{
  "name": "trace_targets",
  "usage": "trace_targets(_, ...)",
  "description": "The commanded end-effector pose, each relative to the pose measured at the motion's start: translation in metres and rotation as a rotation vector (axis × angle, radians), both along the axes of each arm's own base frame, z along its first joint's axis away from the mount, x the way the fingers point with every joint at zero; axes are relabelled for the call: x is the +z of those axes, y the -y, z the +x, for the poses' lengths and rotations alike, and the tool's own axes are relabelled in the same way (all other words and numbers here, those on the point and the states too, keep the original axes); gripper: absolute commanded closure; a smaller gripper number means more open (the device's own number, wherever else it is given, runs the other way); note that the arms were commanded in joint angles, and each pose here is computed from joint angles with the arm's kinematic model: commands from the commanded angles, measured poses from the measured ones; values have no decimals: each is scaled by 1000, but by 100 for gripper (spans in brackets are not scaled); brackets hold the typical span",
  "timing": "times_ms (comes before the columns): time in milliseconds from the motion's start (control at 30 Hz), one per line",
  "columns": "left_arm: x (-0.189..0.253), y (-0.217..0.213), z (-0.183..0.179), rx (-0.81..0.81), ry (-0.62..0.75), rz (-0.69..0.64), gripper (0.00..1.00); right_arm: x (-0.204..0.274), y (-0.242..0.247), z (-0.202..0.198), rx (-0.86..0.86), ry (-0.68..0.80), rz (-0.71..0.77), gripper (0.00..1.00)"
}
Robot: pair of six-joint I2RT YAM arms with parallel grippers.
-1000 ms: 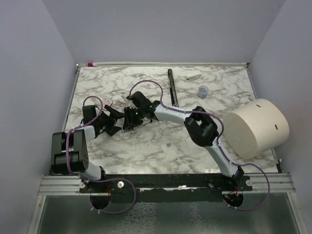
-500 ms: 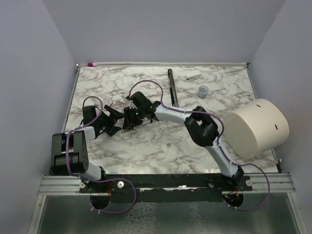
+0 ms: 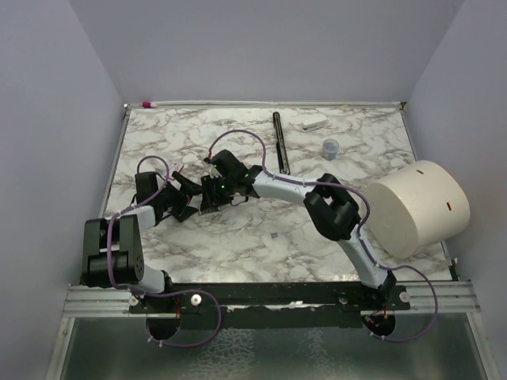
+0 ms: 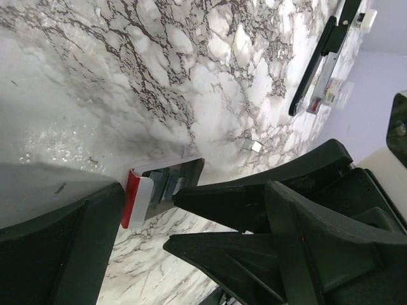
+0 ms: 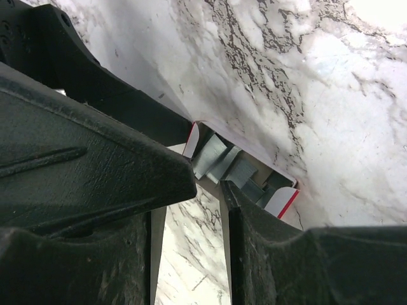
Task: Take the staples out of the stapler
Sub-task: Adjust the staple in the staple box.
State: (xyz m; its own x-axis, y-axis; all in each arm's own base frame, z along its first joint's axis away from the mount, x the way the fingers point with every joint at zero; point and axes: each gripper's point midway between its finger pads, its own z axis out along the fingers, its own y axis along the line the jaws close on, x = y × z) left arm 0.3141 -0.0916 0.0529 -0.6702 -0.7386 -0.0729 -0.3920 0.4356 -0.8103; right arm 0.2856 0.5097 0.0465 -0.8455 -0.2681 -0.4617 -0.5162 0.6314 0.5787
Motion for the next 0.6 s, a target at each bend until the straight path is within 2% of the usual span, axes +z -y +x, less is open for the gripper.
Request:
trace_targets(0,-4,7,-18,-71,-19,35,3,44,-11,6,12,117,74,60)
trace_targets(167,16,-8,-8,-63,60,122,1,71,5,5,37,198,54,58)
trace_targets(300,27,-20,-4,-58,89,195,1,83,38,-2,75,283,-30,57)
trace_targets(467,38,-27,-8,-62,132,270,1,78,129,4,24,460,-271,51)
trace_targets(567,53,-24,-5,-105,197,322,1,75,189,7,-18,506,-356,47)
